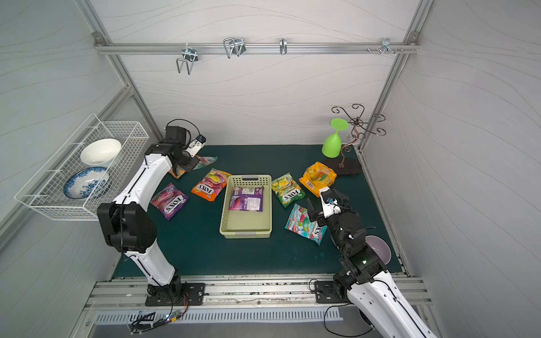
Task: Put the candies in the basket
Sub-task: Pick up the candy at the center of the board, then place the candy in the basket.
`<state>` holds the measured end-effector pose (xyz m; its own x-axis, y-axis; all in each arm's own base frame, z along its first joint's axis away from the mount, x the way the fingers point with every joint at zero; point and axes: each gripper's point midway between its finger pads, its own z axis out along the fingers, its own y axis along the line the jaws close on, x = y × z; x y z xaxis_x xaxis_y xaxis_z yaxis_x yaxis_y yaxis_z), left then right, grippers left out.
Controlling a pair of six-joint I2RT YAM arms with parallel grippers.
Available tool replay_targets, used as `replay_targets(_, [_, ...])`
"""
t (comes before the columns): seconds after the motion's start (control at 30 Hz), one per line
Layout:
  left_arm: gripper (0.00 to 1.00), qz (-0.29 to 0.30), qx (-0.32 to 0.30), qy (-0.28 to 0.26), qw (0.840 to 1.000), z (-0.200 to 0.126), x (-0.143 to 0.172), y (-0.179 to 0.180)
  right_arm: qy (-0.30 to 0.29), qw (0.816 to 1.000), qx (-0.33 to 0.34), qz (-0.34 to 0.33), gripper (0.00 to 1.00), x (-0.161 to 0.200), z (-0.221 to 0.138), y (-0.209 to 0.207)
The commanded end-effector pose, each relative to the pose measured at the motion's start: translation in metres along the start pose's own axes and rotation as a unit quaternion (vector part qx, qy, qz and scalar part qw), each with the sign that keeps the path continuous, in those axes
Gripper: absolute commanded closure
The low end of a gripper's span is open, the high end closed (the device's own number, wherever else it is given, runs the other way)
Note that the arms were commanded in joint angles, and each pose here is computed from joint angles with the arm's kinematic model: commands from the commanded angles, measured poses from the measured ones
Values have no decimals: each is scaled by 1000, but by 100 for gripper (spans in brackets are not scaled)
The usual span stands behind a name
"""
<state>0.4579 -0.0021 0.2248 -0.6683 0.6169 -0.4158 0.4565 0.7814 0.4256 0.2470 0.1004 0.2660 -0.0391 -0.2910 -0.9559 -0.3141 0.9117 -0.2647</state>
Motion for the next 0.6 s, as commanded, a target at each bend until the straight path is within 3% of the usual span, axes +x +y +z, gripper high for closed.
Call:
replay_targets(0.0, [100,22,30,-31,999,-33,-12,-24,-8,1000,2,-5,1,-3,1,-1])
replay_targets(0.27, [100,17,74,-34,997,-89,-20,-63,-11,1000,-1,-4,1,-5,0,0])
replay_targets(0.57, [100,5,156,-28,987,-130,-21,-112,-16,1000,-2,-3,1,-6,-2,0])
